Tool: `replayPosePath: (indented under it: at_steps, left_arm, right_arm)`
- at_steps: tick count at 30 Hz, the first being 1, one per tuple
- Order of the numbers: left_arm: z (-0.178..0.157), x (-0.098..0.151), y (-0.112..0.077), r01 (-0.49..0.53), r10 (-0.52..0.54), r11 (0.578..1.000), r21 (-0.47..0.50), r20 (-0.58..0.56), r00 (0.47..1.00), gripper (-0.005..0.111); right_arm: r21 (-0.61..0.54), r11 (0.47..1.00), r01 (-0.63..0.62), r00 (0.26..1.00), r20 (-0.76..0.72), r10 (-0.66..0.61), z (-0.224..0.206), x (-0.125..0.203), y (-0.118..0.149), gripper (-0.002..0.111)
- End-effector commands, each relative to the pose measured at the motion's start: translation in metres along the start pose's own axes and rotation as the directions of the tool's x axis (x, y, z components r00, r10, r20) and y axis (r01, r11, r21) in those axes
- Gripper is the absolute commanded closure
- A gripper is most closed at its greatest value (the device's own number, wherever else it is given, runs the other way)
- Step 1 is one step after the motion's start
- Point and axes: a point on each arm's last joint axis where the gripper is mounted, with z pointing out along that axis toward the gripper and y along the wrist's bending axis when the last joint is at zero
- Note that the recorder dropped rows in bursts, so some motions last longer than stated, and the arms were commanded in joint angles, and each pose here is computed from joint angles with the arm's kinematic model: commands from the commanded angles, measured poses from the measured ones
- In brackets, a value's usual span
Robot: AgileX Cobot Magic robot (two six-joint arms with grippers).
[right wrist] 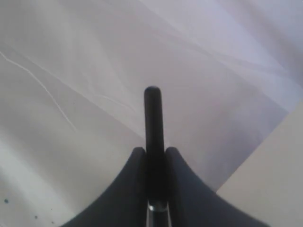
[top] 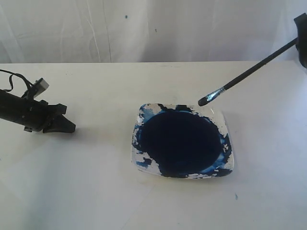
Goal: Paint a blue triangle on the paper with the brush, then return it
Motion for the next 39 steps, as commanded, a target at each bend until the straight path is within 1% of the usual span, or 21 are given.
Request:
replayPosePath:
  at_steps: [1, 6, 10, 12, 15, 16, 18, 19, 22, 24, 29, 32, 39]
  left_arm:
    - [0.001, 0.001, 0.002, -0.003, 0.003, 1.000, -0.003, -0.009, 1.000, 0.107]
    - [0.001, 0.001, 0.002, -0.003, 0.003, 1.000, -0.003, -0.009, 1.000, 0.107]
    - [0.001, 0.001, 0.002, -0.003, 0.003, 1.000, -0.003, -0.009, 1.000, 0.107]
    - [0.001, 0.001, 0.002, -0.003, 0.003, 1.000, -0.003, -0.009, 1.000, 0.107]
    - [0.001, 0.001, 0.002, -0.003, 0.003, 1.000, -0.003, -0.009, 1.000, 0.107]
    - [0.001, 0.001, 0.002, -0.003, 0.003, 1.000, -0.003, -0.009, 1.000, 0.107]
    - [0.001, 0.001, 0.002, -0.003, 0.003, 1.000, -0.003, -0.009, 1.000, 0.107]
    - [0.001, 0.001, 0.002, -0.003, 0.003, 1.000, -0.003, -0.009, 1.000, 0.107]
    - [0.001, 0.001, 0.002, -0.003, 0.003, 1.000, -0.003, -0.009, 1.000, 0.107]
    - [0.001, 0.001, 0.002, -0.003, 0.003, 1.000, -0.003, -0.009, 1.000, 0.107]
    - [0.001, 0.001, 0.002, -0.003, 0.003, 1.000, -0.003, -0.009, 1.000, 0.107]
    - [0.001, 0.001, 0.002, -0.003, 0.003, 1.000, -0.003, -0.009, 1.000, 0.107]
    - [0.001, 0.001, 0.002, -0.003, 0.003, 1.000, -0.003, -0.009, 1.000, 0.107]
  right_arm:
    - [0.023, 0.994, 0.102, 0.995, -0.022, -0.102, 0.000, 0.001, -0.003, 0.108]
    - [0.030, 0.983, 0.179, 0.984, -0.020, -0.178, 0.000, 0.000, -0.004, 0.108]
    - [0.065, 0.975, 0.210, 0.977, 0.005, -0.211, 0.000, -0.003, -0.006, 0.108]
    - [0.064, 0.975, 0.212, 0.977, 0.008, -0.213, 0.001, -0.002, -0.007, 0.108]
    - [0.070, 0.978, 0.197, 0.980, -0.001, -0.197, 0.004, 0.009, -0.017, 0.108]
    - [0.065, 0.978, 0.199, 0.980, 0.013, -0.200, 0.006, 0.012, -0.020, 0.108]
    - [0.036, 0.978, 0.203, 0.976, 0.071, -0.205, 0.007, 0.010, -0.020, 0.108]
    - [0.033, 0.978, 0.204, 0.975, 0.078, -0.206, 0.008, 0.010, -0.020, 0.108]
    - [0.051, 0.975, 0.214, 0.975, 0.039, -0.217, 0.013, 0.012, -0.020, 0.108]
    - [0.050, 0.973, 0.225, 0.973, 0.039, -0.227, 0.017, 0.012, -0.020, 0.108]
    - [0.003, 0.966, 0.257, 0.966, 0.012, -0.257, 0.027, 0.019, -0.018, 0.108]
    - [0.000, 0.975, 0.222, 0.975, 0.008, -0.222, 0.030, 0.021, -0.018, 0.108]
    - [-0.059, 0.972, 0.225, 0.973, 0.072, -0.221, 0.031, 0.015, -0.009, 0.108]
